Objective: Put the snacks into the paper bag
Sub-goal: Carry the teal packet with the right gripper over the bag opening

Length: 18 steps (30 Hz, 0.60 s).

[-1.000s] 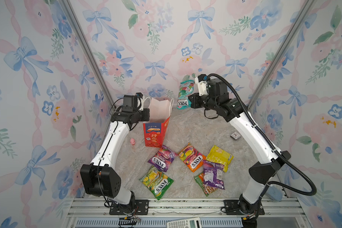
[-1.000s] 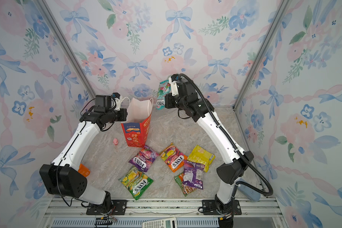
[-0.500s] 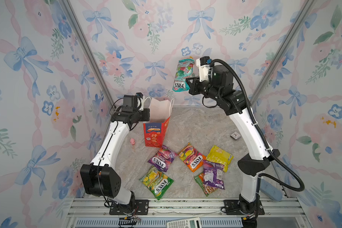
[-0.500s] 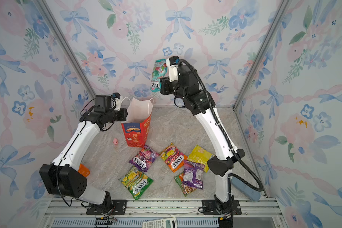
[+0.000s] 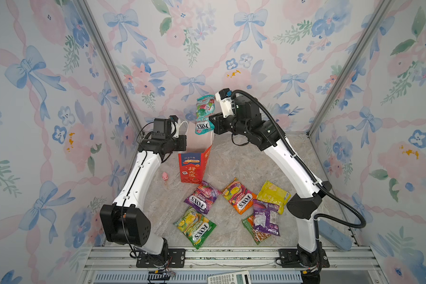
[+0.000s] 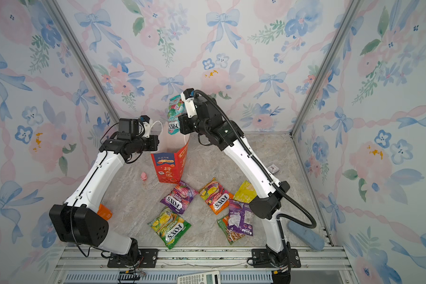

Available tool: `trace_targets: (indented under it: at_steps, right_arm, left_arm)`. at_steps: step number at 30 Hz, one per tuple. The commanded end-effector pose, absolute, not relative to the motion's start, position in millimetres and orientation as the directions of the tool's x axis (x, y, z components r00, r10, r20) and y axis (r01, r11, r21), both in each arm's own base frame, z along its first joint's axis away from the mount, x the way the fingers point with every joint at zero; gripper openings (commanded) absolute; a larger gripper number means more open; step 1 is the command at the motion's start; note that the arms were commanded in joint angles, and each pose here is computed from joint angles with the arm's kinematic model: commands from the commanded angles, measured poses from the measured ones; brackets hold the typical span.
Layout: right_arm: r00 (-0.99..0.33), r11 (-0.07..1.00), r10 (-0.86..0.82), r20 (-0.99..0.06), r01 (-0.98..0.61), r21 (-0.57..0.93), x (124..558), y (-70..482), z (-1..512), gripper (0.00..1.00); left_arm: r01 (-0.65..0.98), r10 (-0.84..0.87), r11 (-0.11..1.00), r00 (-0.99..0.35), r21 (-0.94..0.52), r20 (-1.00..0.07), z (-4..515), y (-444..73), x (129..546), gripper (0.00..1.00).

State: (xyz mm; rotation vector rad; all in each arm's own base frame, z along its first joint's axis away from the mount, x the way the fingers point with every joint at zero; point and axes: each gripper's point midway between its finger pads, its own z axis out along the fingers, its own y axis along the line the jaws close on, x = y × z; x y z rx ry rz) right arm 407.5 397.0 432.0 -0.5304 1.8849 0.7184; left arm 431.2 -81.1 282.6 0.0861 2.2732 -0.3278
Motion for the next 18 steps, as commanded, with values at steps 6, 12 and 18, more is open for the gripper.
trace_targets:
  at_steps: [6,12,18]
  right_arm:
    - [-0.412,0.734,-0.026,-0.911,-0.627,0.262,399.3,387.0,425.9,0.00]
    - [-0.456,0.739,-0.040,-0.889,-0.612,0.280,396.3,386.0,403.6,0.00]
    - [-0.489,0.736,-0.055,-0.870,-0.609,0.296,392.4,388.3,387.3,0.00]
  left_arm:
    - [0.179,-0.037,0.962,-0.664,-0.207,-0.747,279.1,-80.6,431.4,0.00]
    - [0.181,-0.037,0.961,-0.665,-0.208,-0.746,278.7,-81.0,431.1,0.00]
    - [0.178,-0.036,0.963,-0.662,-0.204,-0.749,279.6,-79.8,431.2,0.00]
